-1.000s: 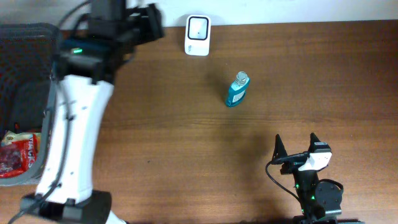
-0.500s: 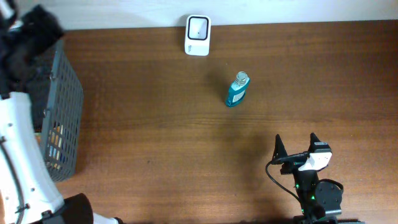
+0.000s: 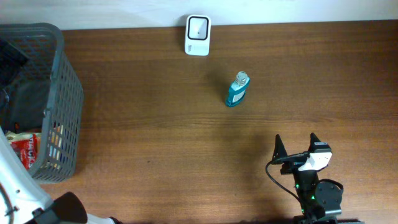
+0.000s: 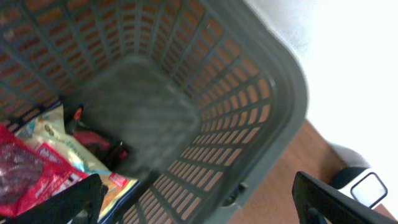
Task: Scan the item barcode
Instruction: 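Reach the left gripper into the basket toward the snack bags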
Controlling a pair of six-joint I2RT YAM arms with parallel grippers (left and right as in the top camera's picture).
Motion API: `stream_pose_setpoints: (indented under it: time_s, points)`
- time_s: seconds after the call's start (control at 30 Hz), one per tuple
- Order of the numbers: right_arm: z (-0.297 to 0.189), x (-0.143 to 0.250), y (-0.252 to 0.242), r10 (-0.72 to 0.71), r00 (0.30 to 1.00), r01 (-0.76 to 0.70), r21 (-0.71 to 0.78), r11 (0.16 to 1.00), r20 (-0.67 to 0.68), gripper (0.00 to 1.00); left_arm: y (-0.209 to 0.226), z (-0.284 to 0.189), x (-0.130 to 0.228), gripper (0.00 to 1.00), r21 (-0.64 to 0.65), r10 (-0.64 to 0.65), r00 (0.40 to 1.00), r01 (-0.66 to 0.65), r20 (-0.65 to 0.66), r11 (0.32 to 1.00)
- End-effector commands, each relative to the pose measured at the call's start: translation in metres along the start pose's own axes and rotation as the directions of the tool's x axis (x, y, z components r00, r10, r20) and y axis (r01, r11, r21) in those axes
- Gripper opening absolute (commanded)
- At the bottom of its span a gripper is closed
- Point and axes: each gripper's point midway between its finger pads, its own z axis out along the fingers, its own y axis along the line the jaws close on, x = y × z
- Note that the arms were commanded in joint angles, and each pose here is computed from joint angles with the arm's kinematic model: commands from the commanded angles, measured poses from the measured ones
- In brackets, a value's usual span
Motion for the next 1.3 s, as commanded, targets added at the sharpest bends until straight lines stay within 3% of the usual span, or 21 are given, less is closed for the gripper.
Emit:
stream_pose_setpoints:
  time_s: [0.0,0.13,0.3,0.43,0.6,0.73,0.97,1.27]
  points:
    - [0.0,0.003,-0.003,0.007,1.0,-0.007,0.014,1.0,-0.006,0.99,0.008,0.027,0.013,0.99,-0.037,-0.001,0.996,-0.002,-0.092,0.999]
    - [0.0,0.003,-0.003,0.008,1.0,-0.008,0.014,1.0,-0.006,0.99,0.018,0.045,0.023,0.99,-0.088,-0.01,0.989,-0.003,-0.15,0.996]
    - [0.0,0.003,-0.003,0.008,1.0,-0.008,0.014,1.0,-0.006,0.99,0.048,0.062,0.018,0.99,-0.249,-0.013,0.991,-0.021,-0.134,0.968]
    - [0.0,0.003,-0.003,0.008,1.0,-0.008,0.014,1.0,-0.006,0.99,0.07,0.071,0.02,1.0,-0.377,-0.122,0.988,0.075,-0.1,0.923]
    - [0.0,0.003,-0.003,0.008,1.0,-0.008,0.014,1.0,-0.006,0.99,0.102,0.076,0.034,0.99,-0.509,-0.331,0.941,0.254,-0.066,0.822]
    - [0.0,0.003,-0.003,0.008,1.0,-0.008,0.014,1.0,-0.006,0.99,0.121,0.085,0.033,0.99,-0.54,-0.391,0.919,0.307,-0.045,0.784]
    - [0.0,0.003,-0.003,0.007,1.0,-0.007,0.014,1.0,-0.006,0.99,0.155,0.107,0.051,0.99,-0.625,-0.449,0.887,0.291,-0.107,0.725]
    - [0.0,0.003,-0.003,0.007,1.0,-0.007,0.014,1.0,-0.006,0.99,0.178,0.144,0.098,0.99,-0.717,-0.502,0.833,0.202,-0.231,0.667]
